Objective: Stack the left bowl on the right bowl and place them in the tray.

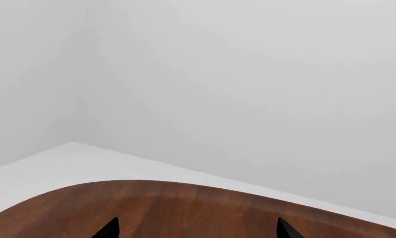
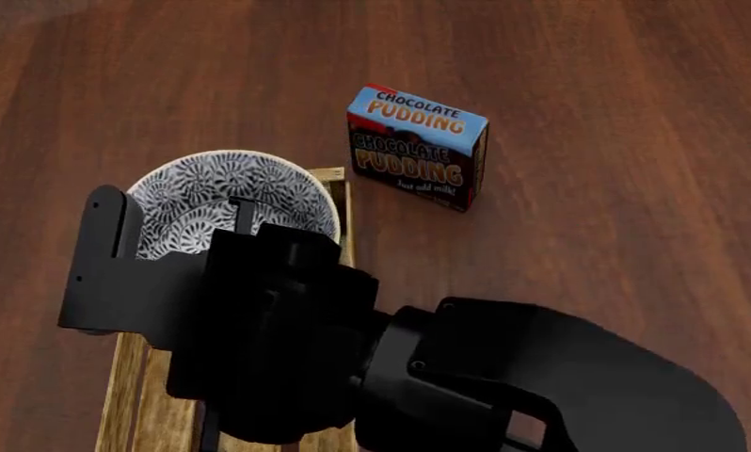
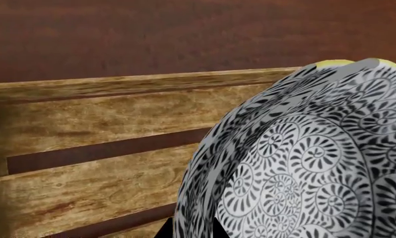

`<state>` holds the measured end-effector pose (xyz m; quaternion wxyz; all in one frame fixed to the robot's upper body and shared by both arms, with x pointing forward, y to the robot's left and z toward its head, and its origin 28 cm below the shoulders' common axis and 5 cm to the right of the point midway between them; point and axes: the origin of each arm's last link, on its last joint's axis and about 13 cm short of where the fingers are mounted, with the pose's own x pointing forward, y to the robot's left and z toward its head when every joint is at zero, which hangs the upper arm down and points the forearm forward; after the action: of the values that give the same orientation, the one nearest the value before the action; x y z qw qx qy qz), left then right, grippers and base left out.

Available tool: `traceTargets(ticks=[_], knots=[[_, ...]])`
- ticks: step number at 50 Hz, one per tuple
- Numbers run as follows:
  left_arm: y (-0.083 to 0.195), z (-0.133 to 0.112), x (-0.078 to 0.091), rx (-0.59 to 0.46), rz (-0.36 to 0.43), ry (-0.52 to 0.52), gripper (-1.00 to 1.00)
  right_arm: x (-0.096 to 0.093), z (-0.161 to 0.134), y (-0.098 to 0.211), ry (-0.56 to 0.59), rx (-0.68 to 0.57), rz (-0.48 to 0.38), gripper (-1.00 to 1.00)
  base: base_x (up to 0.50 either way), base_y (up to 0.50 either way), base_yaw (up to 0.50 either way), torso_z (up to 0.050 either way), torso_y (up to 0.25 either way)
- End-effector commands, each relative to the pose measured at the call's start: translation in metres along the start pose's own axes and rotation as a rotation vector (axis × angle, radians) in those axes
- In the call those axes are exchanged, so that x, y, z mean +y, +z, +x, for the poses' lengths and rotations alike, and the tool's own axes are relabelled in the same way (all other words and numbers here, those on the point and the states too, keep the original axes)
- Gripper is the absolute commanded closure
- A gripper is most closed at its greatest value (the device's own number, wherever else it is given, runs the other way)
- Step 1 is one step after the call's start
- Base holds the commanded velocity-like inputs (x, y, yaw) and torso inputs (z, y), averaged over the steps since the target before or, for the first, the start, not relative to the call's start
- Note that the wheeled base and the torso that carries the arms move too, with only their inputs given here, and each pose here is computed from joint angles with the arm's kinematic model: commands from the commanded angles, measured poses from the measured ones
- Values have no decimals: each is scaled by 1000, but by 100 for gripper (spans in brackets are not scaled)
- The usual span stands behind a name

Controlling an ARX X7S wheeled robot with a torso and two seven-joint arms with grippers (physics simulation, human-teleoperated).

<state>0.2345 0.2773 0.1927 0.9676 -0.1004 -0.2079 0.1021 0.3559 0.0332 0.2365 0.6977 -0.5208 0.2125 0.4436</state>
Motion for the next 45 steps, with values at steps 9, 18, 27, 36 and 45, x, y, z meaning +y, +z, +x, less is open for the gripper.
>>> traceTargets(ticks=[9,18,27,36,45], knots=[[0,0,1,-1,-2,-2,-100,-1,6,-4,5,-2,-21,100,0,0,0,0,0],[1,-1,1,-2,-4,1,-100,-1,12,-9,26,3,-16,100,0,0,0,0,1],[6,-2,-1,-4,-5,1,-100,-2,13,-11,41,0,-15,100,0,0,0,1,1],[6,-2,0,-4,-7,4,-100,0,17,-13,64,1,-25,100,0,0,0,0,0],[5,-1,1,-5,-8,5,-100,3,21,-15,88,2,-37,100,0,0,0,0,1]])
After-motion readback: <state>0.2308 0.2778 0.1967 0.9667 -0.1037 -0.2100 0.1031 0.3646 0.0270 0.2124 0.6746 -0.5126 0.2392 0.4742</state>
